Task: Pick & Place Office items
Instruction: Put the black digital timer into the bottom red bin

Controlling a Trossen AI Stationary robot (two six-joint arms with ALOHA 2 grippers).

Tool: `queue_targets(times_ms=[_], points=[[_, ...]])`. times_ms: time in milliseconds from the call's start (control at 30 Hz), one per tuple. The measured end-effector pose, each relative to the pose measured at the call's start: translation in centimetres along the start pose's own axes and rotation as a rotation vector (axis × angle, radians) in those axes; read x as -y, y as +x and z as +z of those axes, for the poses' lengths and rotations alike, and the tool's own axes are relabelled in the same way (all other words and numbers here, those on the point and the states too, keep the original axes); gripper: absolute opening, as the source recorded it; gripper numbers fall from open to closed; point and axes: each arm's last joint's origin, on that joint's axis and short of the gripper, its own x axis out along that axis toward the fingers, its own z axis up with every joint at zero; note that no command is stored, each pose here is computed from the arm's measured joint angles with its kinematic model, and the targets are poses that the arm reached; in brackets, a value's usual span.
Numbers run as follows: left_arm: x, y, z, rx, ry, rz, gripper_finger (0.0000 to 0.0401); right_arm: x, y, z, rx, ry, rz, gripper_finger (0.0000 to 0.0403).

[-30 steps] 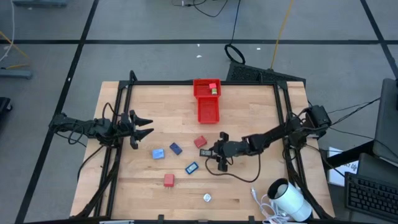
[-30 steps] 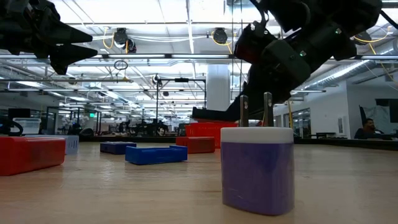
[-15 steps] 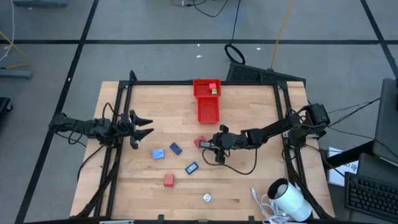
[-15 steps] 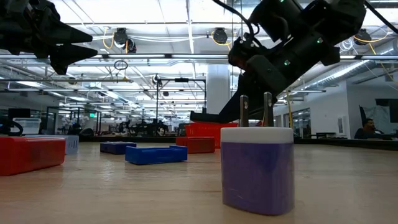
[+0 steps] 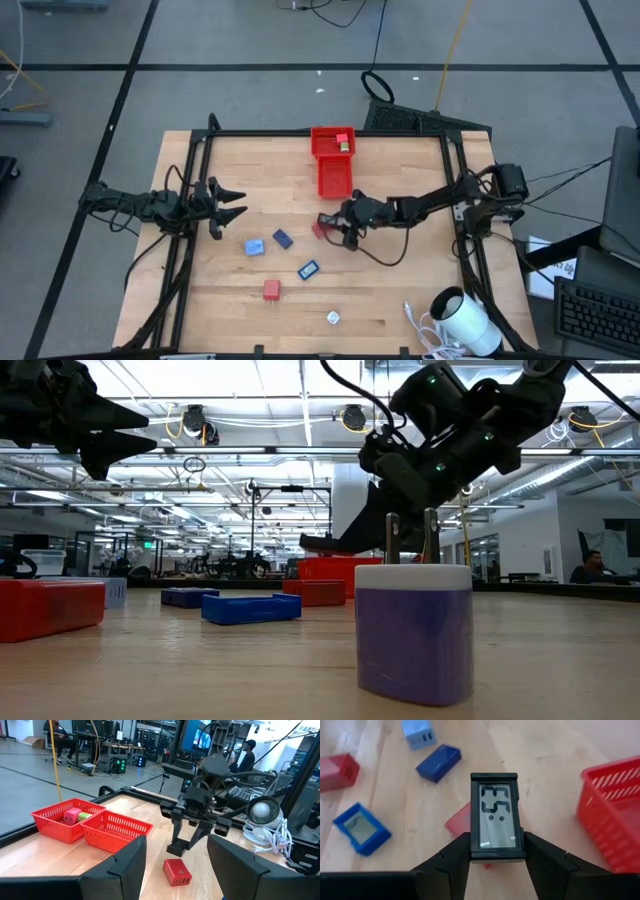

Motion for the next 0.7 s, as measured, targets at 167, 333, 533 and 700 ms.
queue_targets(times_ms=[167, 333, 533, 700], points=[[0.0, 0.0, 0.0, 0.000, 0.000, 0.000, 0.0214, 1.2, 0.1, 0.5, 0.029, 0.011, -0.027, 0.0157], [0.0, 0.0, 0.0, 0.000, 0.000, 0.000, 0.0214, 2.5, 0.2, 0.8, 0.037, 0.032, -0.029, 0.0160], [0.0, 0.0, 0.0, 0.000, 0.000, 0.000, 0.0214, 4.3, 0.3, 1.1, 0.044, 0.061, -0.061, 0.0159], [0.0, 0.0, 0.0, 0.000, 0.000, 0.000, 0.0214, 5.7, -0.3, 1.9, 0.068, 0.087, -0.048, 0.0158]])
